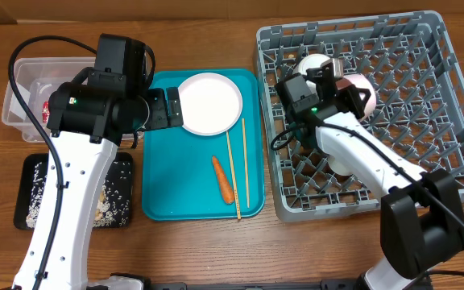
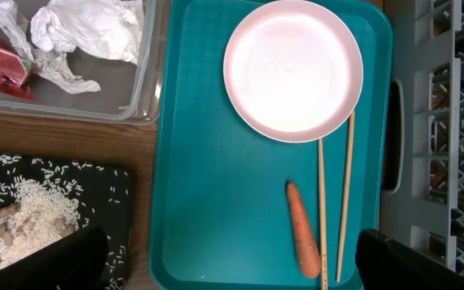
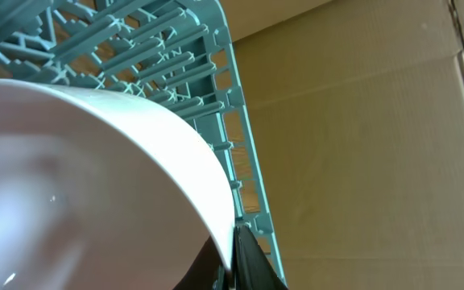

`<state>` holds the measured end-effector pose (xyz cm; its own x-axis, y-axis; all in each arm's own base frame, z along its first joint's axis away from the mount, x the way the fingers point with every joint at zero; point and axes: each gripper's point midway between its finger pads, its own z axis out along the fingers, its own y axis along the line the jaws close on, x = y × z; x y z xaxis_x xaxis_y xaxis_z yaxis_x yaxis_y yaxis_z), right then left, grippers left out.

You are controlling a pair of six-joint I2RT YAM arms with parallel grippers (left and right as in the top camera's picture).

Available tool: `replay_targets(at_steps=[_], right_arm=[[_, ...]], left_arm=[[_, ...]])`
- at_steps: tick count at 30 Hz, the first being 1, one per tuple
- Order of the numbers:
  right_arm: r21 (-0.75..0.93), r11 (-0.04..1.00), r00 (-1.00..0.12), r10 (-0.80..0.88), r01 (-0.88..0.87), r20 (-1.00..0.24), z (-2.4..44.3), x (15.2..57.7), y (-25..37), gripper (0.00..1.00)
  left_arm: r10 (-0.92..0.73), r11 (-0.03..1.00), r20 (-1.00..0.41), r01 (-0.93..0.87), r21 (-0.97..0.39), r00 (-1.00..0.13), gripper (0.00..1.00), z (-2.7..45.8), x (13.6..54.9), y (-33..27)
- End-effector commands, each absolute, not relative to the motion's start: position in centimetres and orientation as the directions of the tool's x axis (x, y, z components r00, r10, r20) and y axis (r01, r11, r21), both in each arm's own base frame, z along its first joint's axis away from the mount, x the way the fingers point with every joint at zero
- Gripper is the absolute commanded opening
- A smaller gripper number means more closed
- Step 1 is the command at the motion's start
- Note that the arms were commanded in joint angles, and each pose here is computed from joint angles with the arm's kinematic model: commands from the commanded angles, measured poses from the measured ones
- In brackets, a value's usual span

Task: Sort waste into correct bins and load items into the dishwasher
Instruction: 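Lower the pink bowl upside down into the rack and open the right gripper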

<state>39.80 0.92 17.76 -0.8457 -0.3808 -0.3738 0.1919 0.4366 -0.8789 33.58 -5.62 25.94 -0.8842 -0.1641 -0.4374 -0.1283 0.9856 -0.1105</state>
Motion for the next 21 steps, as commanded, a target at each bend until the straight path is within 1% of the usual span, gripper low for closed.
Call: replay_targets(at_steps=[1, 5, 7, 12, 14, 18, 21], right_arm=[[-0.866, 0.485, -0.842, -0.409, 0.127, -0.352, 16.7, 39.5, 2.5, 0.05], [-0.870, 0.487, -0.836, -0.446, 0.073, -0.320, 16.3, 39.0, 4.0, 0.12], [-0.867, 0.498, -0.833, -0.475, 0.012, -0.285, 15.7, 38.4, 5.2, 0.18], [-0.827, 0.542, -0.806, -0.551, -0.147, -0.217, 13.7, 36.7, 8.9, 0.50], [-0.812, 0.552, -0.795, -0.572, -0.192, -0.201, 13.2, 36.1, 10.0, 0.56], [-0.752, 0.605, -0.779, -0.592, -0.262, -0.205, 12.4, 35.4, 12.2, 0.63], [-0.667, 0.691, -0.786, -0.563, -0.280, -0.253, 13.0, 35.1, 13.7, 0.65]], left_arm=[[-0.151, 0.988, -0.454, -0.123, -0.092, -0.878, 1.00, 26.5, 33.9, -5.2], [-0.151, 0.988, -0.454, -0.123, -0.092, -0.878, 1.00, 26.5, 33.9, -5.2], [-0.151, 0.988, -0.454, -0.123, -0.091, -0.878, 1.00, 26.5, 33.9, -5.2], [-0.152, 0.988, -0.454, -0.123, -0.092, -0.878, 1.00, 26.5, 33.9, -5.2], [-0.152, 0.988, -0.454, -0.123, -0.092, -0.878, 1.00, 26.5, 33.9, -5.2], [-0.152, 0.988, -0.453, -0.123, -0.092, -0.879, 1.00, 26.5, 33.8, -5.2], [-0.151, 0.988, -0.450, -0.124, -0.090, -0.880, 1.00, 26.4, 33.8, -5.2]])
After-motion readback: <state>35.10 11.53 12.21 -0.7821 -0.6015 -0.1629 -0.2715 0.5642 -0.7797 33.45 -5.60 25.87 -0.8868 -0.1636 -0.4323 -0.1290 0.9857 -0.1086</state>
